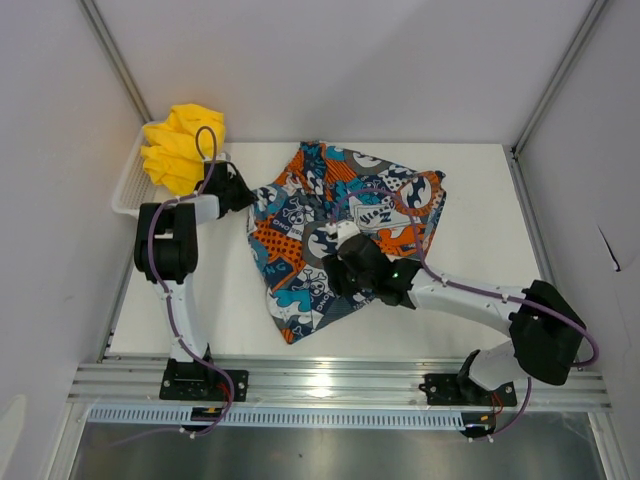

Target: Fold and stack the shorts

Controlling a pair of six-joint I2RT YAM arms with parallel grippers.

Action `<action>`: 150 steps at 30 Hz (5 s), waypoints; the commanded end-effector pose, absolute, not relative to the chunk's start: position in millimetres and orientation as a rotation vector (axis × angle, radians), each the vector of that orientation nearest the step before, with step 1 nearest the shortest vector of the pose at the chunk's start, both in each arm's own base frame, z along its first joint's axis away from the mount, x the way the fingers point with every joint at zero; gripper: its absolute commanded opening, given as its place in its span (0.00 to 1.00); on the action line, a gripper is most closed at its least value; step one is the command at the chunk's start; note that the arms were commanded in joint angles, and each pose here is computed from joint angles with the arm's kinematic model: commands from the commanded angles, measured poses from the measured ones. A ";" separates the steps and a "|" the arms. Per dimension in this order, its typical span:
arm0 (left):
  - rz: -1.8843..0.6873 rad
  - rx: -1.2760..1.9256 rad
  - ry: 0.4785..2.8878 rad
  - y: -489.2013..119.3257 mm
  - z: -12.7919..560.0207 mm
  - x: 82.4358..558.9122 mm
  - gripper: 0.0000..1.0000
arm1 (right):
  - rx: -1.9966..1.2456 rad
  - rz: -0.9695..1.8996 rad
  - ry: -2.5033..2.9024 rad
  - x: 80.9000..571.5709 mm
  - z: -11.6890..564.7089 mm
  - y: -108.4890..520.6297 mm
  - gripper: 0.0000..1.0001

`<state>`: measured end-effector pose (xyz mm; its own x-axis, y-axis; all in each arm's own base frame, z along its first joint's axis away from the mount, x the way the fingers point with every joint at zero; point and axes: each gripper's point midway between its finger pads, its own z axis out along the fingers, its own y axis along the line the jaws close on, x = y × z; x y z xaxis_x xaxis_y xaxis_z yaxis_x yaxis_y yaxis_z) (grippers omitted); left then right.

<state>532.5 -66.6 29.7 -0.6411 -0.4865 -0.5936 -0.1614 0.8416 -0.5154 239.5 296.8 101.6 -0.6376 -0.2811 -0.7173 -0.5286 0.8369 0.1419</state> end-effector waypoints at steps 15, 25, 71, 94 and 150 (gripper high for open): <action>-0.619 -0.386 2.122 -73.9 72.5 537.7 0.00 | -0.919 0.553 2.312 147.5 61.0 405.0 0.56; -0.614 -0.393 2.122 -73.1 72.1 537.9 0.00 | -0.975 0.568 2.315 131.7 53.9 427.1 0.56; -0.609 -0.403 2.129 -71.5 70.7 538.5 0.00 | -1.018 0.470 2.309 114.4 47.0 429.8 0.65; -0.608 -0.405 2.134 -71.5 68.7 537.6 0.00 | -1.026 0.418 2.424 112.3 0.4 419.3 0.17; -0.653 -0.401 2.119 -75.7 73.1 532.8 0.00 | -1.343 0.558 2.021 58.5 68.9 447.6 0.06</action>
